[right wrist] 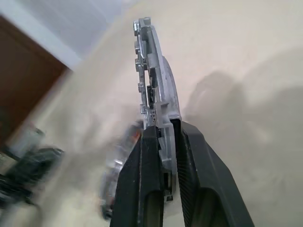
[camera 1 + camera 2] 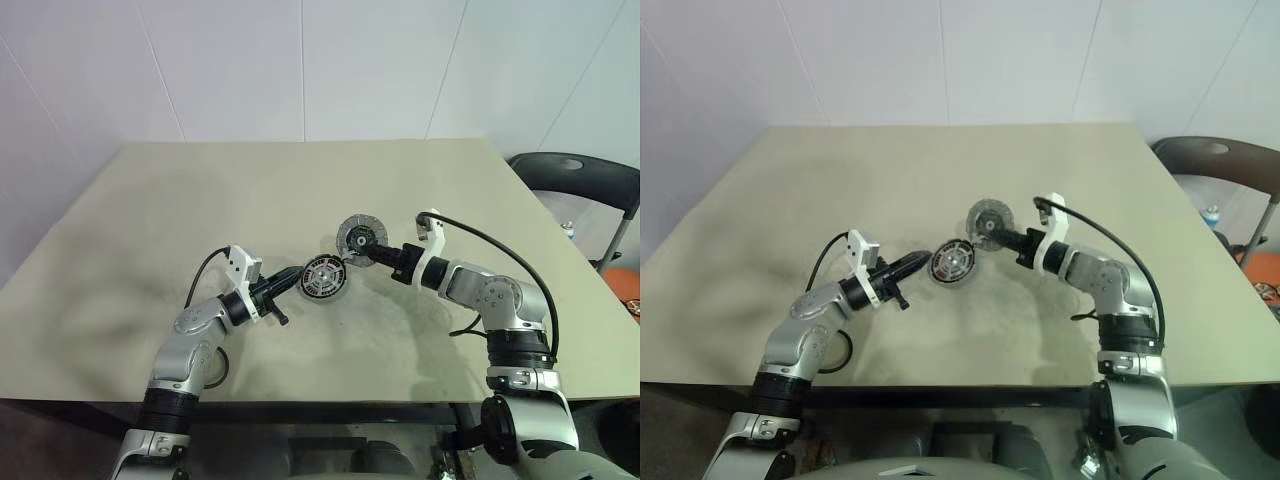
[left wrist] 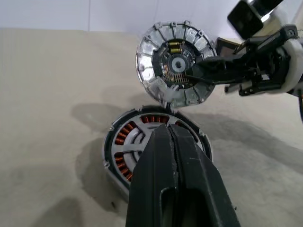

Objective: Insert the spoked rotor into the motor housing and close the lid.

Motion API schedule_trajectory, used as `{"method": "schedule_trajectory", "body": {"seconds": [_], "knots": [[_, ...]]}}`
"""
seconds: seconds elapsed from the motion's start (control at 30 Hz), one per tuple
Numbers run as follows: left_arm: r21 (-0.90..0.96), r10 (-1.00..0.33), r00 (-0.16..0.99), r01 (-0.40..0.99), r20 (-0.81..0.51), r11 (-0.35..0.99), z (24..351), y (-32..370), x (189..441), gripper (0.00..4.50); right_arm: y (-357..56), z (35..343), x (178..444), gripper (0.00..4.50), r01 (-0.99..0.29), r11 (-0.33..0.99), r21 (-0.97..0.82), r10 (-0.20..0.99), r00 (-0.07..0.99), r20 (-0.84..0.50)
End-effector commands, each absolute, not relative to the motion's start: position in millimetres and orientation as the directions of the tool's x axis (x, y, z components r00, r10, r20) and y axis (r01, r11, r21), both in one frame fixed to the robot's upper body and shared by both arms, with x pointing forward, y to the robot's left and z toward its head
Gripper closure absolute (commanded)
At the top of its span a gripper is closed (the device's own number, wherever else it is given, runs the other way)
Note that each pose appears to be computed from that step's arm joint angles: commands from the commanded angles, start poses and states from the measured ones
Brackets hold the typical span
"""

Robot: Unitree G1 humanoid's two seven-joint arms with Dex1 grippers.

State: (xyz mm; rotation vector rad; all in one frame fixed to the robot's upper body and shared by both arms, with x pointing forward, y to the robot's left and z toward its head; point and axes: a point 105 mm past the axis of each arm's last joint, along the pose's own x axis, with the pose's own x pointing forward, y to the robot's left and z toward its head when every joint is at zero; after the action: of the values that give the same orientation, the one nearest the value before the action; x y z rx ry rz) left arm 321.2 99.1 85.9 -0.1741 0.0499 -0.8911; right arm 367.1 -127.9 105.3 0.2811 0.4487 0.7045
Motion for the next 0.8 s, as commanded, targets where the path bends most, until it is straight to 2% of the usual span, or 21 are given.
{"method": "schedule_trajectory", "body": {"seconds": [0.03,0.2,0.43,0.5,0.53,0.67,0.8], "knots": [[-0.128,-0.769,0.636,0.770,0.070,0.625,99,101,325,4.50,-125,110,369,4.37,-0.642,0.757,0.121,0.639,0.690,-0.340],[-0.133,-0.766,0.639,0.767,0.071,0.627,98,101,325,4.50,-120,112,370,4.37,-0.683,0.722,-0.112,0.614,0.707,-0.351],[-0.136,-0.765,0.640,0.765,0.066,0.629,96,101,325,4.50,-98,131,360,4.37,-0.751,0.642,-0.156,0.686,0.653,-0.322],[-0.136,-0.765,0.641,0.764,0.064,0.630,95,102,325,4.50,-96,136,357,3.63,-0.763,0.627,-0.157,0.699,0.639,-0.321],[-0.137,-0.764,0.642,0.764,0.063,0.631,95,102,325,4.50,-95,139,357,3.40,-0.767,0.623,-0.156,0.705,0.636,-0.312],[-0.139,-0.763,0.643,0.762,0.060,0.632,93,102,326,4.50,-87,154,351,2.07,-0.792,0.608,0.060,0.781,0.582,-0.225],[-0.142,-0.762,0.645,0.760,0.058,0.634,92,102,326,4.50,-96,151,354,2.07,-0.762,0.613,0.209,0.790,0.579,-0.204]]}}
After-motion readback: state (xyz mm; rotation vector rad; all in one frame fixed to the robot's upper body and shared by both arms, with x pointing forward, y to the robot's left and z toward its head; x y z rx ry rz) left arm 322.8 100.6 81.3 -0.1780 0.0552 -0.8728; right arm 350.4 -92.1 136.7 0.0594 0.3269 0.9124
